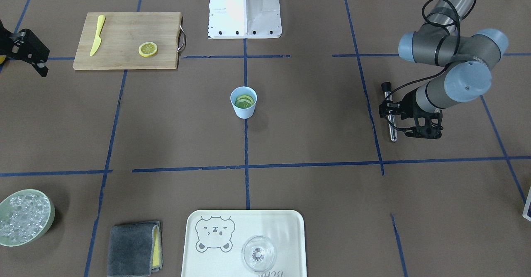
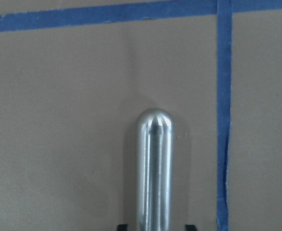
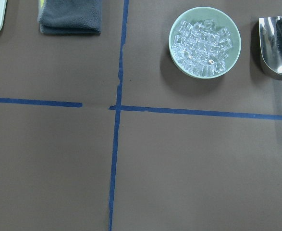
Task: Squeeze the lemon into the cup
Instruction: 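Grasp the steel muddler rod upright with the left gripper, then lift the steel rod with the left gripper and carry it over the blue cup, then press the steel rod down into the blue cup onto the lemon slice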
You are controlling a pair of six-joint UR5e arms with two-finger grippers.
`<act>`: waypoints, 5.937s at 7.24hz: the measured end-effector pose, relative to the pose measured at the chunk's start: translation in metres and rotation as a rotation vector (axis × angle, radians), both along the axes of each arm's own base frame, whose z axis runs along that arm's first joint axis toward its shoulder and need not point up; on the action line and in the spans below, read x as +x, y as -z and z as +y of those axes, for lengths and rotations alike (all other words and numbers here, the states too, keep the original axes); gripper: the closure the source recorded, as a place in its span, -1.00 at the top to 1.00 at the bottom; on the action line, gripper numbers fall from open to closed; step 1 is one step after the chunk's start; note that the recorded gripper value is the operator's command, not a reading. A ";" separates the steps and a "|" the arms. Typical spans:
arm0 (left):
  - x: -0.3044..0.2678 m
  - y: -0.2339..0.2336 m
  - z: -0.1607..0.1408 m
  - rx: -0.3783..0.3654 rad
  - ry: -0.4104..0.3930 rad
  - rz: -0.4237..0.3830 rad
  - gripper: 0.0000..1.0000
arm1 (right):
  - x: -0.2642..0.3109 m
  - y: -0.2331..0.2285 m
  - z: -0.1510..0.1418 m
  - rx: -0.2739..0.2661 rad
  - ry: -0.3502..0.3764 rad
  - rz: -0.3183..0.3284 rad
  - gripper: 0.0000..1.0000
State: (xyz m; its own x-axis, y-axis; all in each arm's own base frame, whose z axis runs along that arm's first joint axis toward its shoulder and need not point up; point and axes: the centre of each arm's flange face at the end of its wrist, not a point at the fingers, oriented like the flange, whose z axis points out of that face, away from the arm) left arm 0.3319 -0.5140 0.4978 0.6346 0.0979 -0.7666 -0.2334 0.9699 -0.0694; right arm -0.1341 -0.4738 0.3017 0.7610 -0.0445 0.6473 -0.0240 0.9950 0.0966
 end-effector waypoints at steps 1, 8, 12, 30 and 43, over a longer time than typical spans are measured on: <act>0.000 0.000 0.000 0.000 0.000 0.000 0.47 | 0.000 0.000 0.000 0.000 0.000 0.000 1.00; 0.006 -0.008 -0.001 0.015 0.000 -0.024 0.40 | 0.000 0.001 -0.001 0.001 -0.001 0.000 1.00; 0.007 -0.009 -0.002 0.029 0.008 -0.026 -1.00 | 0.000 0.001 -0.001 0.002 -0.001 -0.001 1.00; -0.020 0.355 0.027 0.831 0.523 0.516 -1.00 | 0.148 -0.138 -0.014 -0.035 0.083 -0.051 1.00; 0.187 0.349 0.197 1.004 0.854 0.422 -1.00 | 0.223 -0.326 -0.008 -0.010 0.039 -0.072 1.00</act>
